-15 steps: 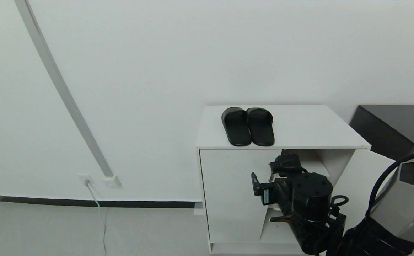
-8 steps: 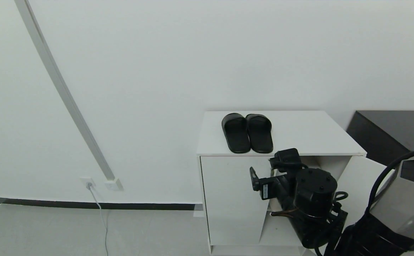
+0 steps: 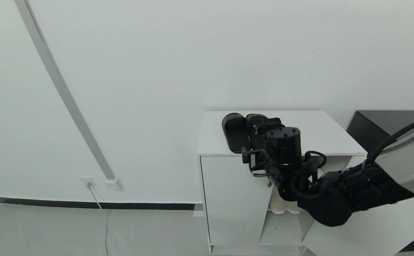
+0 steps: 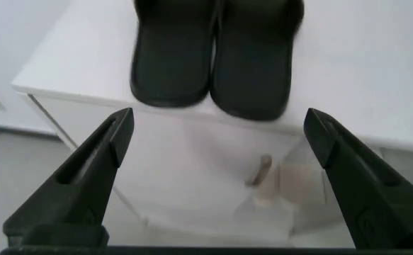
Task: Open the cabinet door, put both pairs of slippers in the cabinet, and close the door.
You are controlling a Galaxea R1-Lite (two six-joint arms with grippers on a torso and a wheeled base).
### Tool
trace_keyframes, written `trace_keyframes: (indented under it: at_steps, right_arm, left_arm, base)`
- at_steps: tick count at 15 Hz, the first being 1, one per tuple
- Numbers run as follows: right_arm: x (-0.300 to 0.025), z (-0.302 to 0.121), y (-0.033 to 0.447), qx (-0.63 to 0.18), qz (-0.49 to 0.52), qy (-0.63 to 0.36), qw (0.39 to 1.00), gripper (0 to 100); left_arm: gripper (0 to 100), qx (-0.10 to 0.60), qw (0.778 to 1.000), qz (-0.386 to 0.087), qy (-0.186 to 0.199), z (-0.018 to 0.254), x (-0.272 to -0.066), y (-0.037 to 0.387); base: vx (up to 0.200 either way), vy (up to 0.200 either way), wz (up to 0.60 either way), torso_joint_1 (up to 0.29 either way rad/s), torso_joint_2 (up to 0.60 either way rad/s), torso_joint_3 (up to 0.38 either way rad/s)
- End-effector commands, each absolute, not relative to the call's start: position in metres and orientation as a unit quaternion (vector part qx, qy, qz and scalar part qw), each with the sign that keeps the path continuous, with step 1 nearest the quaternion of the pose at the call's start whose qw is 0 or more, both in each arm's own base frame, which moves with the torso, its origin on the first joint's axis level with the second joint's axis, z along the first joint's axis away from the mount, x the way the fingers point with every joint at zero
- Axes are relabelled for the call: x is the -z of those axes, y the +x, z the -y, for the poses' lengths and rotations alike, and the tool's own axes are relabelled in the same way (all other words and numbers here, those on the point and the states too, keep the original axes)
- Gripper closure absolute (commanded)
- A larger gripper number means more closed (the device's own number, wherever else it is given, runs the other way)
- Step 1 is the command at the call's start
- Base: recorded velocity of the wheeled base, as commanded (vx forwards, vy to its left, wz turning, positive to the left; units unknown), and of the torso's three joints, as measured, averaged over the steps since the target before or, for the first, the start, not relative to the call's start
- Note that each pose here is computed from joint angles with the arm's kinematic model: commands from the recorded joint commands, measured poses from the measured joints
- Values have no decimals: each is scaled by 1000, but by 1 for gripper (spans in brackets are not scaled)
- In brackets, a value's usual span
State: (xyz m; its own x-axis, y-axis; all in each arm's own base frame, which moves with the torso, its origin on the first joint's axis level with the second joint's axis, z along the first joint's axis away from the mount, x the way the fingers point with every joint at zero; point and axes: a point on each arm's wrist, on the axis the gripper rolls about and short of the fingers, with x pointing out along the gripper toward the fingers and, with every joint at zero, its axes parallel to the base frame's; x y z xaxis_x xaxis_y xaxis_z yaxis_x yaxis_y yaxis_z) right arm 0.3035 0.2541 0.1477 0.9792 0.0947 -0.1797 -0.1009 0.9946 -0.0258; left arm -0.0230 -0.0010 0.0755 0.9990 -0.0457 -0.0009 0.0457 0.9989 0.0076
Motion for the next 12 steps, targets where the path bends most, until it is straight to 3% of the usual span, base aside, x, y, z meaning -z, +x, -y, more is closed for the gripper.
trace_keyframes:
  at_steps: [1, 9, 12]
  right_arm:
    - [-195, -259, 303, -36, -91, 43, 994, 0]
    - [-165, -260, 294, -29, -124, 27, 992, 0]
    - [-142, -264, 294, -38, -118, 22, 992, 0]
  left_arm:
    - [100, 23, 1000, -1, 4, 1, -75, -23]
    - [100, 22, 1000, -1, 4, 1, -76, -23]
    - [100, 22, 1000, -1, 3, 1, -76, -23]
  base:
    - [200, 0, 0, 7, 7, -2]
    - [200, 0, 0, 1, 2, -1]
    - [0, 0, 0, 0, 0, 0]
